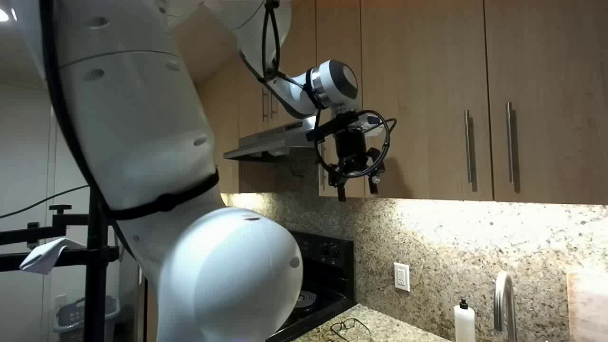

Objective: Open the right door of the top cabinet

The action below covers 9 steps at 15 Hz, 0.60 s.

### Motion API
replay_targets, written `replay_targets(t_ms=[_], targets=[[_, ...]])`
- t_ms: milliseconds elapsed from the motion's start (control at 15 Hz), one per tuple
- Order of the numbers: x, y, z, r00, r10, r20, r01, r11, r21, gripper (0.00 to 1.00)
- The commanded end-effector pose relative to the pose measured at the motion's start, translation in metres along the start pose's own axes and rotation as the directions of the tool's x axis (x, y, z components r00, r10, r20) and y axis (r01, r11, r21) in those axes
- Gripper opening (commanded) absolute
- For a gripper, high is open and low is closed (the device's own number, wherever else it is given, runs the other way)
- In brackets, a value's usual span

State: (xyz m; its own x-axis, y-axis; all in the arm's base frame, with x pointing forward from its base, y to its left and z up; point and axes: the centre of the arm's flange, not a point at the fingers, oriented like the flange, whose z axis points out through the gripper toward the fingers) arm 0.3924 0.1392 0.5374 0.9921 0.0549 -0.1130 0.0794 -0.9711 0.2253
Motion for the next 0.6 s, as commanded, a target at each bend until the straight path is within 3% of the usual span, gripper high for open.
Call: replay_targets(t_ms=[0,533], targets=[[0.0,0.0,0.0,1.0,0.0,0.0,0.0,1.0,0.0,1.0],[0.0065,-0.0006,0.0027,0.999,0.014,-0.029,-0.013,1.0,0.009,1.0]])
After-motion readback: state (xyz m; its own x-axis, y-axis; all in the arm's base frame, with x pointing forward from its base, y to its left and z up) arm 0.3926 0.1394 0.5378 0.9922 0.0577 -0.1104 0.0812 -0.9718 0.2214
